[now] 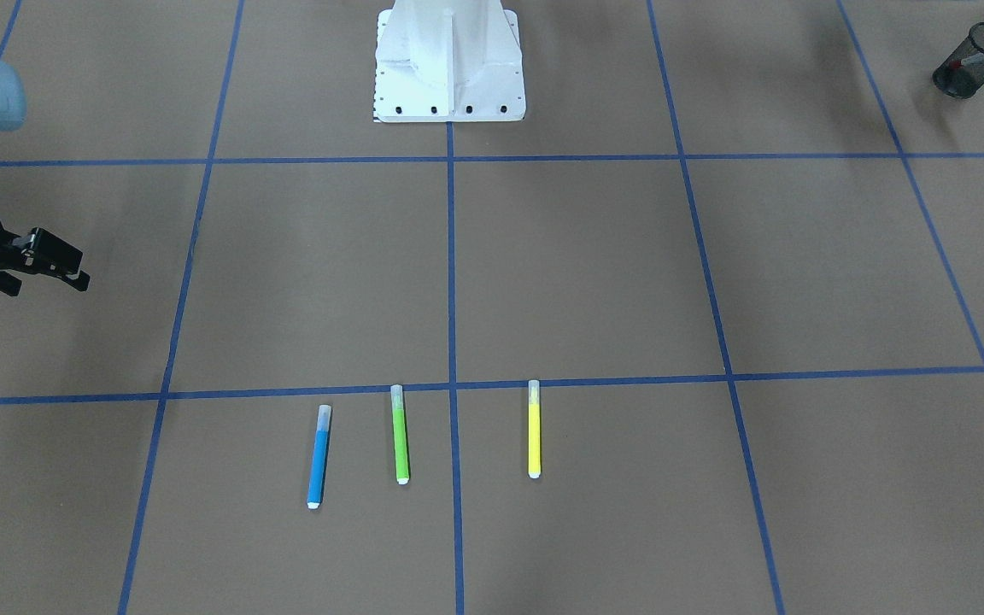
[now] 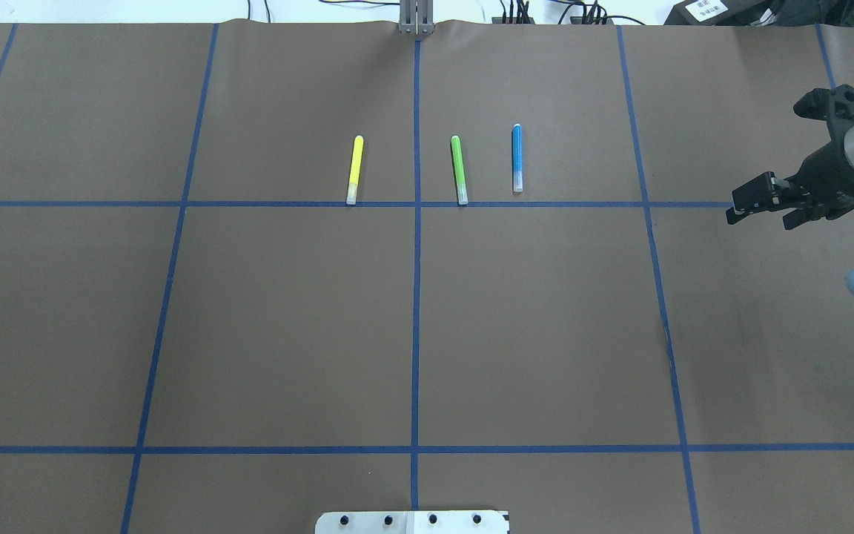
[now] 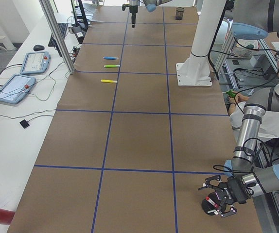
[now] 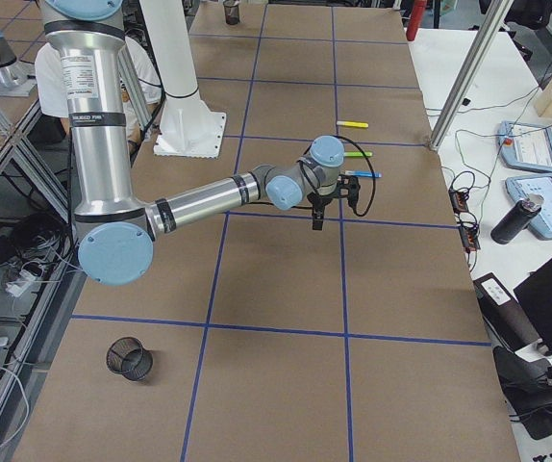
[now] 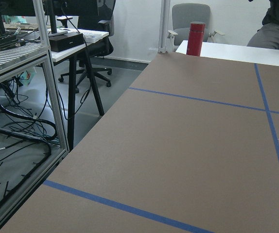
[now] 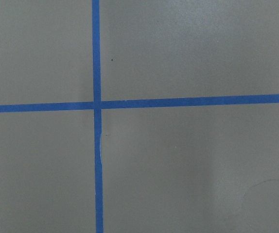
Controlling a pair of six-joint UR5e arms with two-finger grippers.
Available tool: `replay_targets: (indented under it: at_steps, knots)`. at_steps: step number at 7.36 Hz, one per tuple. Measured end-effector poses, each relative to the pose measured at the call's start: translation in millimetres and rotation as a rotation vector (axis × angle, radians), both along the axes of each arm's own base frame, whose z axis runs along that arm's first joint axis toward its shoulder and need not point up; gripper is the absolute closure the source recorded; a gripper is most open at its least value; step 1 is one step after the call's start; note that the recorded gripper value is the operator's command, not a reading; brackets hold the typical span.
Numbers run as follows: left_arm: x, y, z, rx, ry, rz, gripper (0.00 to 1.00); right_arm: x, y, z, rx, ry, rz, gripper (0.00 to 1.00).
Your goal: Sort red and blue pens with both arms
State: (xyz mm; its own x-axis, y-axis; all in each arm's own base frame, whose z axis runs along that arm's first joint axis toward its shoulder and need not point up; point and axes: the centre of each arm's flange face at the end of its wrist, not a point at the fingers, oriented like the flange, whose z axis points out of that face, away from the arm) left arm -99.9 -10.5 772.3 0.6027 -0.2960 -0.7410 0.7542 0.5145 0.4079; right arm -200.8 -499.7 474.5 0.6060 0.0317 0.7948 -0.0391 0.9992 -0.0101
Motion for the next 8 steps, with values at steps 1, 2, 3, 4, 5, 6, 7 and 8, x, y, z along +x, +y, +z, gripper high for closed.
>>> replay_targets:
  at_steps: [1,2,3,4,5,6,7,8]
  knots:
    - [-26,-27,-5,0.000,0.001,0.038,0.08,-2,0,-1,0.003,0.000,-0.001,0.00]
    - [-50,-63,-7,-0.005,0.004,0.113,0.08,-4,-2,-4,0.009,0.001,-0.002,0.00]
    - [-66,-102,-10,-0.013,0.009,0.199,0.08,-7,-3,-7,0.017,0.001,-0.004,0.00]
    - [-72,-149,-15,-0.022,0.015,0.311,0.08,-15,-5,-15,0.033,0.004,-0.006,0.00]
    - [-67,-195,-21,-0.035,0.023,0.423,0.08,-26,-8,-24,0.046,0.006,-0.005,0.00]
    - [-60,-242,-29,-0.052,0.032,0.518,0.08,-41,-10,-36,0.051,0.004,-0.002,0.00]
    - [-49,-295,-43,-0.065,0.039,0.608,0.08,-63,-17,-54,0.045,-0.003,0.012,0.00]
    - [-32,-347,-60,-0.077,0.044,0.690,0.08,-89,-30,-72,0.026,-0.009,0.033,0.00]
